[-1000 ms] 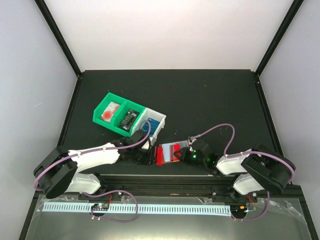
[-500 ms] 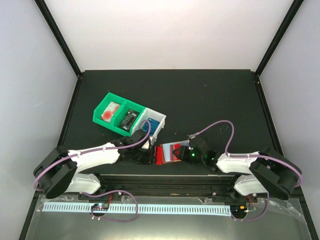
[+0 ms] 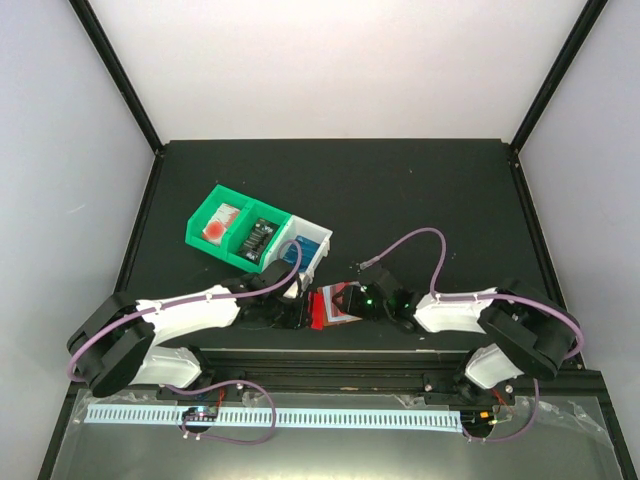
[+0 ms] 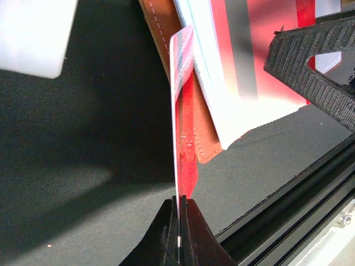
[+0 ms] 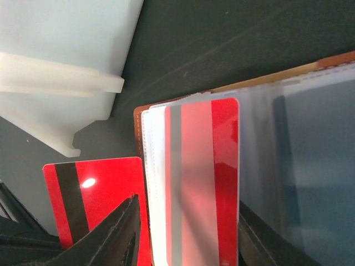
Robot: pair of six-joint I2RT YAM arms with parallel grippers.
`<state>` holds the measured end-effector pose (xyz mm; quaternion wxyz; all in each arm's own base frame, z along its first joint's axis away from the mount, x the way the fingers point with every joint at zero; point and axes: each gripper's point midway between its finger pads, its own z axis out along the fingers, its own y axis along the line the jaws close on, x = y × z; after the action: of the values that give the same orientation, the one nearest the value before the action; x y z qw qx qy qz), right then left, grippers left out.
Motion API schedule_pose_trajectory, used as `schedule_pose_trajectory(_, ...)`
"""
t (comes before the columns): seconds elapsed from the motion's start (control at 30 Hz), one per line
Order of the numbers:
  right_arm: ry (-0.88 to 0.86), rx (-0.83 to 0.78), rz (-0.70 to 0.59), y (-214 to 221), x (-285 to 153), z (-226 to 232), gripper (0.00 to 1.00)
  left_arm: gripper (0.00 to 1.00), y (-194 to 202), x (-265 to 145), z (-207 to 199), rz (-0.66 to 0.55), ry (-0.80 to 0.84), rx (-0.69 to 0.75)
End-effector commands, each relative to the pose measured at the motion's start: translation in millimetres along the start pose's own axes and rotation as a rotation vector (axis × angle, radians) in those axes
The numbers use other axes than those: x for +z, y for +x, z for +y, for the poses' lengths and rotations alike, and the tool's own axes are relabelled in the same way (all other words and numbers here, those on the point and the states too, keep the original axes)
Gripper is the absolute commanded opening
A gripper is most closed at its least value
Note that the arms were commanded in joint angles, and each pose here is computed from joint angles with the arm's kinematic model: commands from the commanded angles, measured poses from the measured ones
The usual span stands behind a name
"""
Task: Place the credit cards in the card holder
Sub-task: Insert the credit card into the card holder.
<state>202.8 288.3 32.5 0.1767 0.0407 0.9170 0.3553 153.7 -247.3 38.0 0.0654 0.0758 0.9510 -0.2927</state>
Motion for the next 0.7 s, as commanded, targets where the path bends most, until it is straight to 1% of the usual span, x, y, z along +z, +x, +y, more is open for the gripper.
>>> schedule_pose_trajectory(0.0, 0.011, -0.056, -0.002, 0.2, 5.6, 7.0, 0.43, 0.02, -0.5, 0.0, 8.7, 0.003, -0.059, 0.012)
schedule_pose_trajectory(0.2, 0.088, -0.089, -0.015, -1.6, -1.5, -4.3, 0.45, 0.02, -2.2, -2.9, 7.5, -0.008, -0.061, 0.02)
schedule_pose_trajectory(0.43, 0.194, -0.097, -0.077, -14.9, -19.6, -15.8, 0.56, 0.02, -2.9, -3.0, 7.5, -0.011, -0.061, 0.023)
schedule_pose_trajectory(0.53, 0.233, -0.094, -0.073, -15.7, -21.0, -19.7, 0.57, 0.02, -3.5, -3.2, 6.4, -0.012, -0.057, 0.024)
schedule_pose_trajectory(0.67, 0.224, -0.115, -0.052, -15.4, -13.4, -14.5, 0.56, 0.02, -4.3, -2.7, 6.0, -0.013, -0.058, 0.027)
